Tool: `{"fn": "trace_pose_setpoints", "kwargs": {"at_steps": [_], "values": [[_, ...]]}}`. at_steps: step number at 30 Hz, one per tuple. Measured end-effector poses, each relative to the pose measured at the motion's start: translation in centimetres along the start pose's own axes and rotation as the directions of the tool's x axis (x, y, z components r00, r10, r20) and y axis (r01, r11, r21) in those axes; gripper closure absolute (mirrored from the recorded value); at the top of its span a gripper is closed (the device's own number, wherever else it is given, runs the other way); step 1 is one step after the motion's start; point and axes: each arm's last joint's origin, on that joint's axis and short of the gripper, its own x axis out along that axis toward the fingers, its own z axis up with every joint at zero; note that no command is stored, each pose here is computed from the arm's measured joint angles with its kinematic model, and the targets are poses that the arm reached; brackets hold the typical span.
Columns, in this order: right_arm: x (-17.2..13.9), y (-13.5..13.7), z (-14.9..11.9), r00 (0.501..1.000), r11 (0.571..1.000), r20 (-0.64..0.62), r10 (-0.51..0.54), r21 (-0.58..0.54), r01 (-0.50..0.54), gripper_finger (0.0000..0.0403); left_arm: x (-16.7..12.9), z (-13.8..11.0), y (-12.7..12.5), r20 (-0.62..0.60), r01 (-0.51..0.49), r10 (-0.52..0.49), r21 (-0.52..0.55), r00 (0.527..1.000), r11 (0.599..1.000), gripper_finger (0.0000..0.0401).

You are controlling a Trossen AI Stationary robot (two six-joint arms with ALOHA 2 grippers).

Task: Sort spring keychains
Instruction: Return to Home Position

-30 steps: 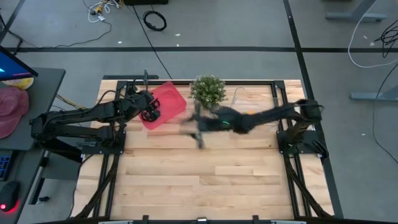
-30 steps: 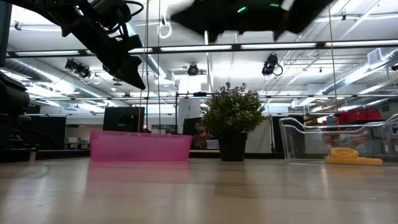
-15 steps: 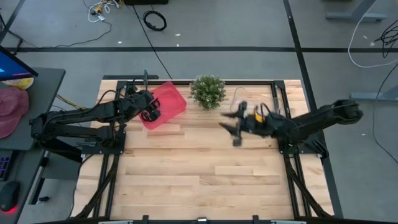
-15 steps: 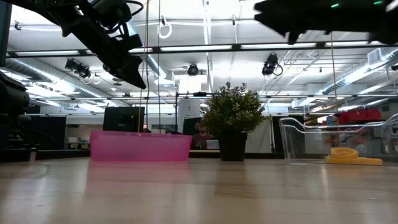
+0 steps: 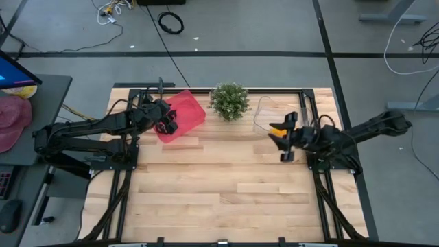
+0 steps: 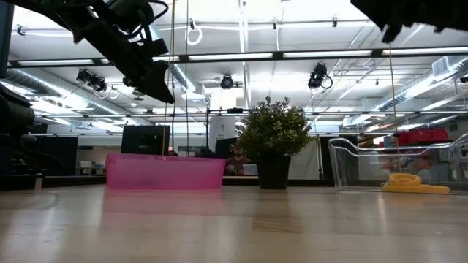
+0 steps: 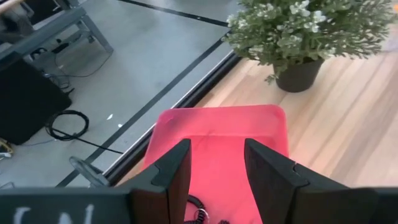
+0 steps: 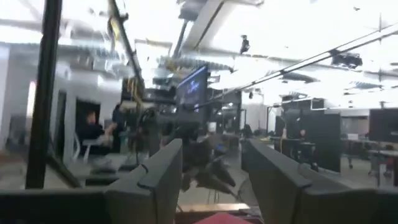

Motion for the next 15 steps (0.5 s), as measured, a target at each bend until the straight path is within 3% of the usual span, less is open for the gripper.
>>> {"fn": "trace_pose_setpoints", "kwargs": {"at_steps": [6,15], "values": [[-3.4,-2.2,-0.7,0.991,0.995,0.105,0.082,0.05,-0.087,0.0223,0.0,0.2,0.0,0.018,0.001,-0.001,-0.006,1.0,1.0,0.0247],[-6.2,-3.3,-1.0,0.985,0.997,0.171,0.009,0.072,-0.021,0.0223,0.0,0.3,-0.1,0.024,0.04,-0.04,-0.009,0.999,0.999,0.0247]]}}
